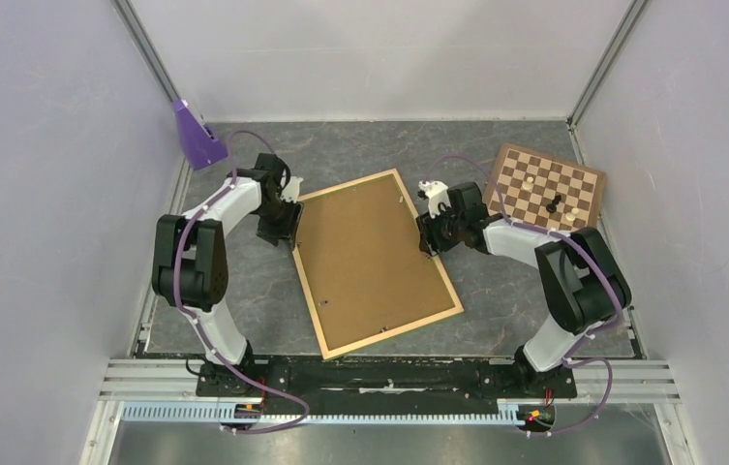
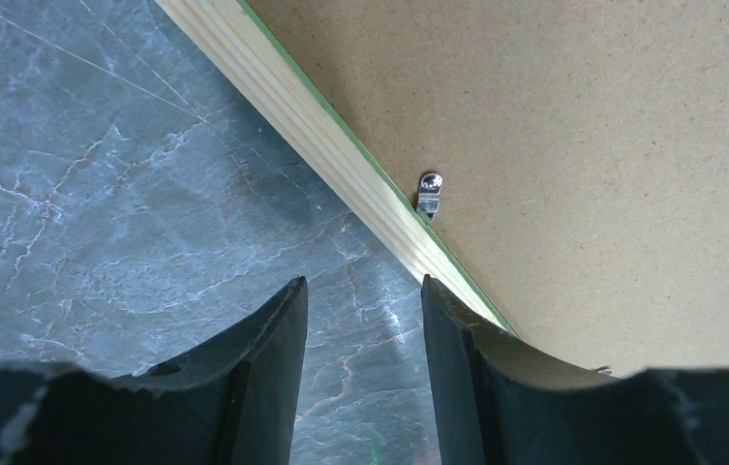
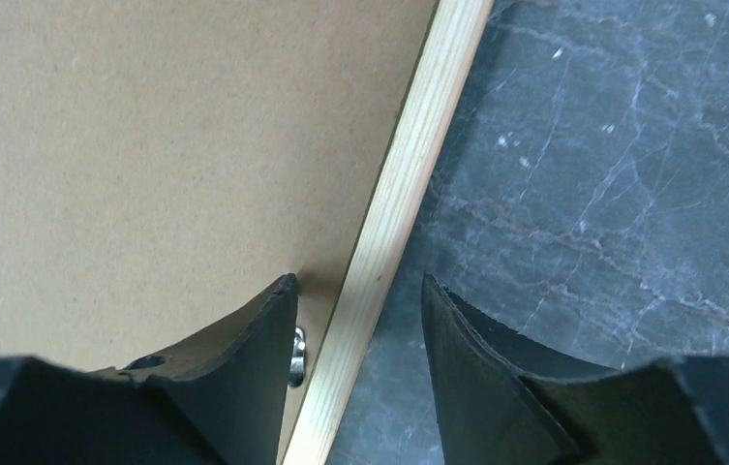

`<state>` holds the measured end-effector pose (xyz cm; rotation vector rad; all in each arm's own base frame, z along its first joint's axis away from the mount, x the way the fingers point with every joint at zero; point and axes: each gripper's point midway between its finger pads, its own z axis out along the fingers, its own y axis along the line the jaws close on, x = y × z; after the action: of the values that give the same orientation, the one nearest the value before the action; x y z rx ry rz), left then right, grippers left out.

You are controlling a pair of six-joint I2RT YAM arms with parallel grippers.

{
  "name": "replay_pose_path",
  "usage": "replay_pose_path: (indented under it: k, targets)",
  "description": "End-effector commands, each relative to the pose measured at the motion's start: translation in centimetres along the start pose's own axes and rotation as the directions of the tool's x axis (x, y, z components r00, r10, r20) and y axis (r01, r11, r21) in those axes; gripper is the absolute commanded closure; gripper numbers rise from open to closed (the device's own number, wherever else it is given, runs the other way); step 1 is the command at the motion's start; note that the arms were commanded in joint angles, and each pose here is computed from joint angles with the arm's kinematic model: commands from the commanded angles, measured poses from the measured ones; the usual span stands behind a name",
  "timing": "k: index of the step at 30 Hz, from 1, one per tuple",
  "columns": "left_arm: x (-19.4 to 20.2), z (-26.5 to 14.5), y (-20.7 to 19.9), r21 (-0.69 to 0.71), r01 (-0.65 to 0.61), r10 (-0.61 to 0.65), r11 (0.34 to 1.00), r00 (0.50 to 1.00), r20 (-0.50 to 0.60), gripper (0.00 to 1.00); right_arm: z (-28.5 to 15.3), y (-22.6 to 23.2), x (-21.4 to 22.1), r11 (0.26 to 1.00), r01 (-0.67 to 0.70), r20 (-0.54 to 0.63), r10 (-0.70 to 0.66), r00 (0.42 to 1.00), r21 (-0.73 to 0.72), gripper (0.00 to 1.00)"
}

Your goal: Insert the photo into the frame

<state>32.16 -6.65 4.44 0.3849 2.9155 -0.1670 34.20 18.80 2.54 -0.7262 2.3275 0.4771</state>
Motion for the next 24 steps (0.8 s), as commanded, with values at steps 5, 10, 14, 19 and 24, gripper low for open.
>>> replay_pose_path:
  k: [5,10,14,19,24]
  targets:
    - [-0.5,0.7,-0.7,0.037,0.031,-0.032,0.999,0.999,0.011,0.46,-1.7,1.4,1.9,0.995,0.087,-0.042,-0.089,0.995,-0.04,0.49]
    - [-0.4,0.6,-0.8,0.039,0.03,-0.031,0.999,0.999,0.013,0.46,-1.4,1.4,2.6,0.995,0.087,-0.063,-0.09,0.994,-0.044,0.55]
    - [-0.4,0.6,-0.8,0.041,0.028,-0.029,0.999,0.999,0.014,0.46,-1.3,1.2,2.8,0.995,0.093,-0.075,-0.096,0.993,-0.04,0.59]
    - [-0.4,0.7,-0.8,0.04,0.025,-0.025,0.999,1.0,0.013,0.46,-1.7,1.0,3.4,0.994,0.11,-0.091,-0.112,0.99,-0.03,0.59]
    - [-0.3,0.8,-0.8,0.043,0.024,-0.025,0.999,1.0,0.008,0.46,-2.0,1.1,4.1,0.992,0.118,-0.11,-0.121,0.987,-0.032,0.54]
